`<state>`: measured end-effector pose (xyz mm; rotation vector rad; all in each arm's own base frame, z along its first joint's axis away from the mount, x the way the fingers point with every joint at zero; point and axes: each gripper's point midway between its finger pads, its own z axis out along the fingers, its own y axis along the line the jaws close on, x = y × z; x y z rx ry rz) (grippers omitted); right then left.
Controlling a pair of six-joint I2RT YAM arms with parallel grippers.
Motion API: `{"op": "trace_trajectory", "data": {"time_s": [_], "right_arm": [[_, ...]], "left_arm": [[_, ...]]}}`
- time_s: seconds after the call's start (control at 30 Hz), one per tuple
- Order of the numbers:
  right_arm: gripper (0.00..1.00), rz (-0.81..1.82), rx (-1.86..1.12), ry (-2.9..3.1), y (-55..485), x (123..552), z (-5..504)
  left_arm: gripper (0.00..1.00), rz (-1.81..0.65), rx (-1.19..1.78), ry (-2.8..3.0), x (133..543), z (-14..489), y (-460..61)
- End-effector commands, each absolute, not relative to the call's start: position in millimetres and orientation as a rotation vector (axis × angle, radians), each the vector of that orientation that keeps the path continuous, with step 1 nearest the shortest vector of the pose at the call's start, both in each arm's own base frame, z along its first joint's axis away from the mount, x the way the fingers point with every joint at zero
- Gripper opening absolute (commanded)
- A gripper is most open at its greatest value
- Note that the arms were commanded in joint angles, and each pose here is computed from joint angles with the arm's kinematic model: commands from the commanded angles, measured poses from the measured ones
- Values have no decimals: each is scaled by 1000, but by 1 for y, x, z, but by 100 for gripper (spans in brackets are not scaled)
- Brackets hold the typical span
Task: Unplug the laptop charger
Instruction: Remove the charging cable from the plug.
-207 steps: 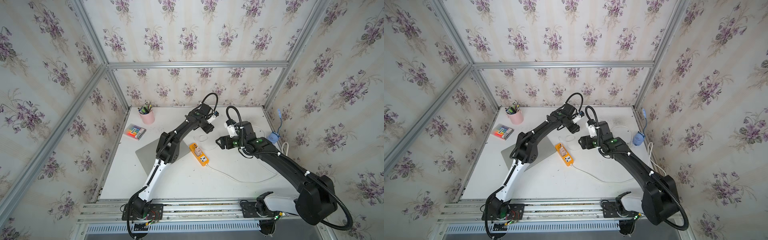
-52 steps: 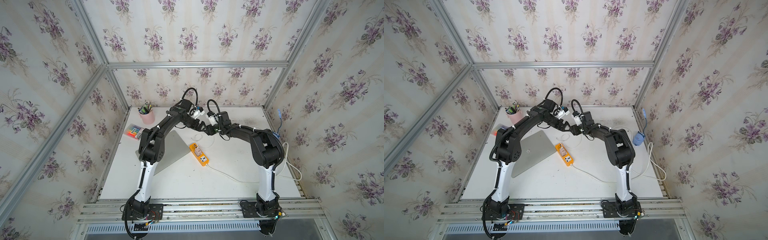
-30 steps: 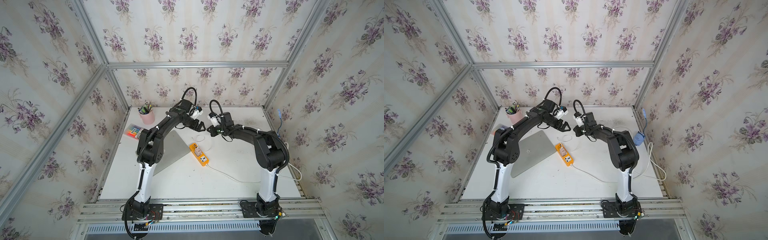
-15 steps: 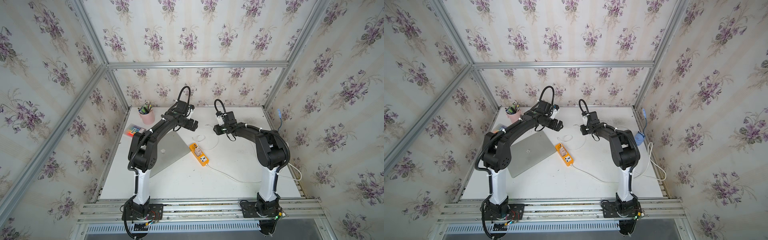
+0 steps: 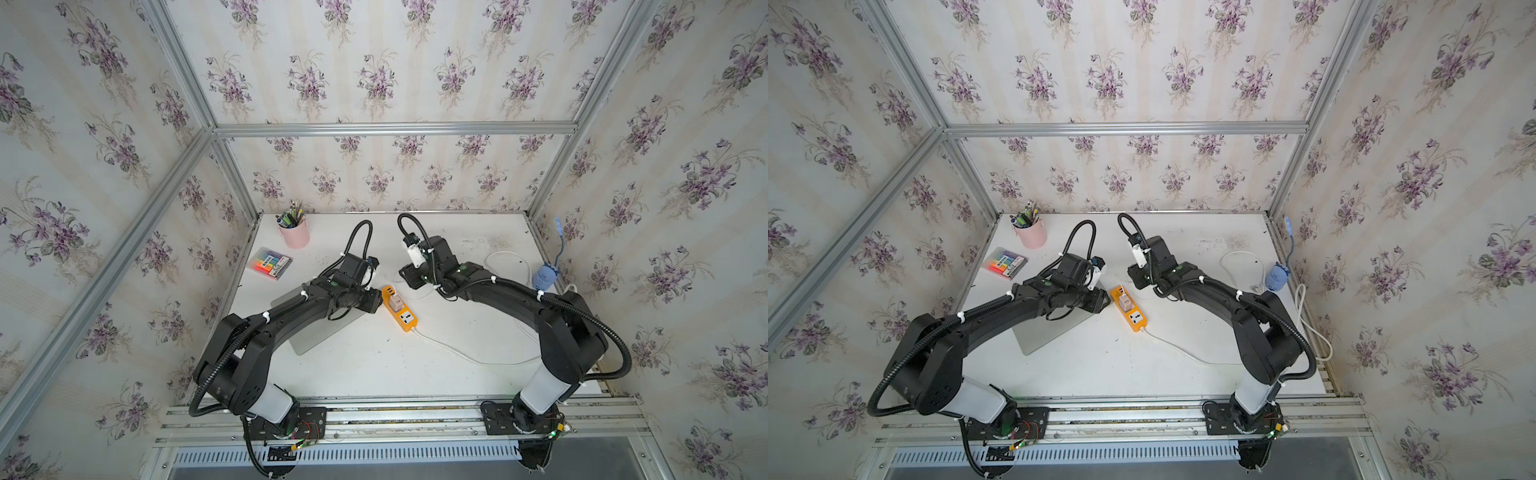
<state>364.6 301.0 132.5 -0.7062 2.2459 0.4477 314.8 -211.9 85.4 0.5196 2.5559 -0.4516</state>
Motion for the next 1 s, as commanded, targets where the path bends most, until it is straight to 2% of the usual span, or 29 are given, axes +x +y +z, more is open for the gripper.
{"op": "trace_trajectory", "data": {"time_s": [0.0,0.2,0.53,0.77,0.83,0.97], "right_arm": [[51,553,-654,2240,320,349,136],[50,567,-676,2265,330,333,126],[51,559,-671,2245,326,322,137],[51,561,-687,2266,326,316,129],[47,568,-700,2277,330,316,123],[40,565,-717,2293,335,317,116]], "left_arm": [[54,-610,384,2481,321,90,-227],[54,-701,325,2481,323,82,-237],[54,-867,156,2421,328,85,-249],[54,-896,127,2397,327,90,-250],[58,-895,121,2393,326,93,-249],[60,-892,127,2406,323,96,-249]]}}
